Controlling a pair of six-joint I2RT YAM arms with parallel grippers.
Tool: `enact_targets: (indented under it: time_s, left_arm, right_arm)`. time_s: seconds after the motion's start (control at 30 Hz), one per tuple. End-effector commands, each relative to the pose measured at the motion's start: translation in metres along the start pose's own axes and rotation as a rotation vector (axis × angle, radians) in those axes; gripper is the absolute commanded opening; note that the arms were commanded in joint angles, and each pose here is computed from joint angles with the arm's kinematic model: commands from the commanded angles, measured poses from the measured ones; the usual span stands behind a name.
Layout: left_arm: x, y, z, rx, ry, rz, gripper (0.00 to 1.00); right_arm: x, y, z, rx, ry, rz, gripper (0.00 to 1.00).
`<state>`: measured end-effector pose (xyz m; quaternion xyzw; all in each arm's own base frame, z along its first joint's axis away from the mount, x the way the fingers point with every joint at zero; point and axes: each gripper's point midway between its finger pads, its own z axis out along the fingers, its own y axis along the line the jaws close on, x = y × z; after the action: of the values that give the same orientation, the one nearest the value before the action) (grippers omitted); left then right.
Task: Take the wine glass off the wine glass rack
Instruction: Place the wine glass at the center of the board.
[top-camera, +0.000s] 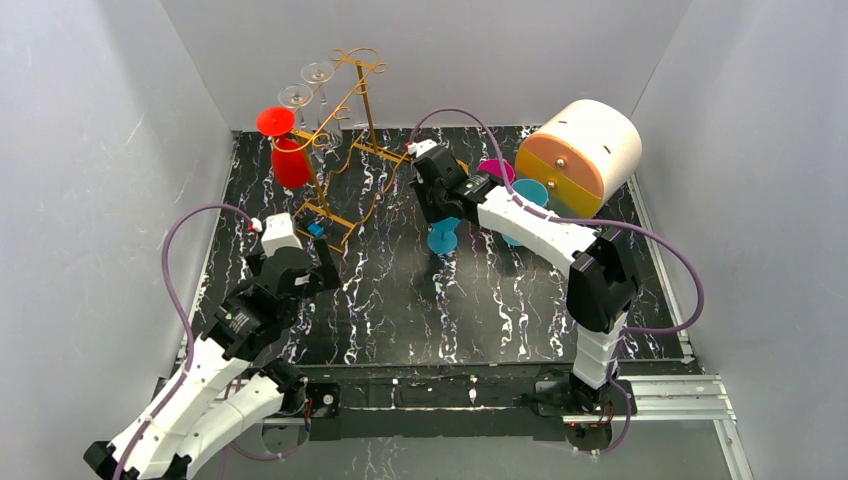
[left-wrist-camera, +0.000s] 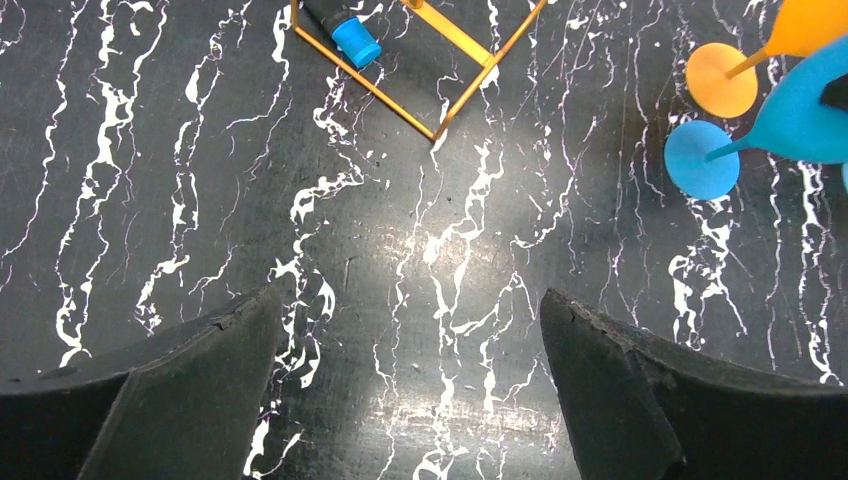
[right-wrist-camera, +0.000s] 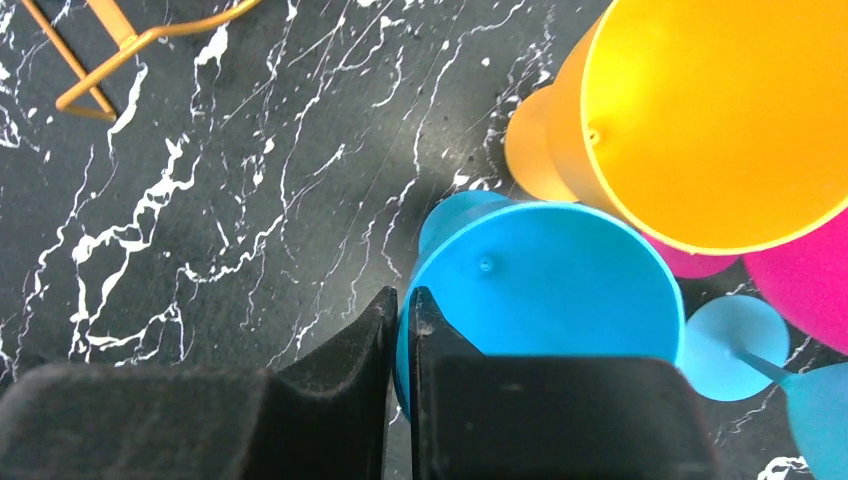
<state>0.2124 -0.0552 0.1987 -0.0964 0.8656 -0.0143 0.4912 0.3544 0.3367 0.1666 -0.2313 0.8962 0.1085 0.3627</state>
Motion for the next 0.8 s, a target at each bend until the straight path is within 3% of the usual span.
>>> enact_targets:
  time_s: [0.0,0.07,0.23,0.47,0.6,0.77]
  left_arm:
    - [-0.005,0.011,-0.008,-0.026,-0.031,-0.024,0.98]
    - [-0.005,0.016,-0.01,-0.044,-0.03,-0.02,0.98]
    - [-0.01,0.017,-0.01,-0.053,-0.044,-0.006,0.98]
    - [-0.02,0.022,0.0,-0.163,-0.043,0.022,0.98]
    - [-0.013,0.011,0.016,-0.164,0.02,0.012,0.98]
    - [0.016,0.016,0.054,-0.072,0.184,-0.177,0.98]
  right_arm:
    - [0.007,0.008,-0.004,-0.054,0.049,-0.012,0.15]
    - [0.007,0.008,-0.003,-0.052,0.065,-0.018,0.16]
    - [-0.005,0.007,-0.01,-0.04,0.055,-0.022,0.31]
    - [-0.059,0.011,-0.048,-0.061,-0.055,-0.03,0.52]
    - [-0.073,0.017,-0.071,-0.11,-0.129,0.0,0.58]
    - [-0.068,0.032,-0.102,-0.246,-0.23,0.099,0.63]
